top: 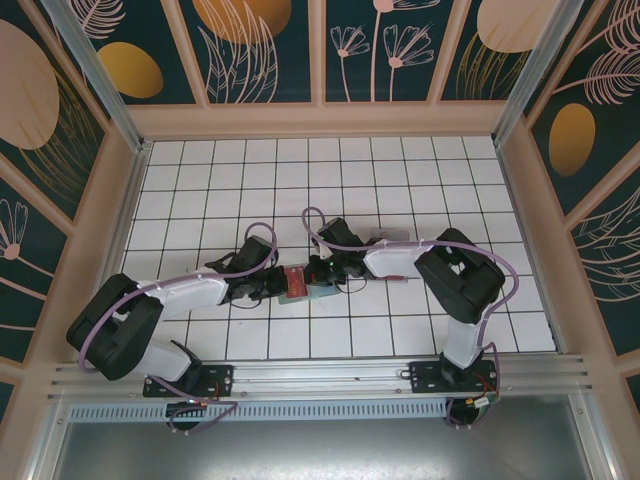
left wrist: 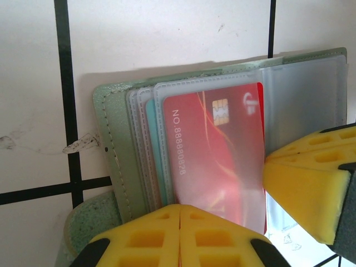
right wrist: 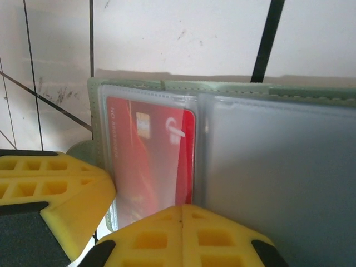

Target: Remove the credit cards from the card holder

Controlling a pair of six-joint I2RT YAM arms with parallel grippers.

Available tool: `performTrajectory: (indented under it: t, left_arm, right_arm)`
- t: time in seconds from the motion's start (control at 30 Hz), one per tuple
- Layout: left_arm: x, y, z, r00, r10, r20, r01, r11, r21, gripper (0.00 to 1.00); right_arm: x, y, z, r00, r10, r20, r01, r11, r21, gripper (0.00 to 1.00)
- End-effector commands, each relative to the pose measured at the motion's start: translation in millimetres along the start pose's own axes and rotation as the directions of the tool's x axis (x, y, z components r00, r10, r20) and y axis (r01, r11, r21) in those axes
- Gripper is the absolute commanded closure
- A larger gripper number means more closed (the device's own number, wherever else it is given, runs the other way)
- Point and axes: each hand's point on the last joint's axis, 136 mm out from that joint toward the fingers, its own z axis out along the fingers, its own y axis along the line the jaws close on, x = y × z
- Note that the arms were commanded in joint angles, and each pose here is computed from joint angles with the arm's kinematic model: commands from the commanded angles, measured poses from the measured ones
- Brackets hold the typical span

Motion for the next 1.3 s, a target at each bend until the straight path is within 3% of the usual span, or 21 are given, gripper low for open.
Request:
performTrajectory:
  t: [0.0,0.37,0.43,0.73,1.13,1.27]
  left_arm:
    - [6.4,12.9,1.7,1.000,-0.022,-0.013,0.022,0.999,-0.042,0.91]
    - [-11.2,10.1,-15.7,0.998,-0.002,0.060,0.007,0.997,-0.075,0.92]
    - [-9.2,10.6,-12.5,0.999,-0.004,0.047,0.007,0.997,-0.074,0.92]
    - [-2.9,9.1,-2.1,1.000,-0.014,0.013,0.015,0.999,-0.046,0.92]
    - [3.1,12.6,1.8,1.000,-0.025,-0.007,0.024,0.999,-0.046,0.92]
    - [3.2,12.5,2.2,1.000,-0.025,-0.008,0.024,0.999,-0.045,0.92]
  right_arm:
    - [-4.0,4.4,-0.2,1.000,0.001,0.002,-0.001,1.000,-0.009,1.00]
    - [-12.2,3.7,-15.4,0.999,0.000,0.052,-0.001,1.000,0.018,1.00]
    - [-11.1,3.2,-14.1,0.999,0.005,0.046,-0.006,1.000,0.016,0.90]
    - [-5.9,-1.3,-6.1,1.000,0.018,0.015,-0.019,1.000,0.014,0.83]
    - [-1.6,-1.7,4.3,1.000,0.017,-0.025,-0.017,1.000,0.006,0.84]
    - [-0.9,-1.3,4.8,1.000,0.015,-0.026,-0.015,1.000,0.004,0.90]
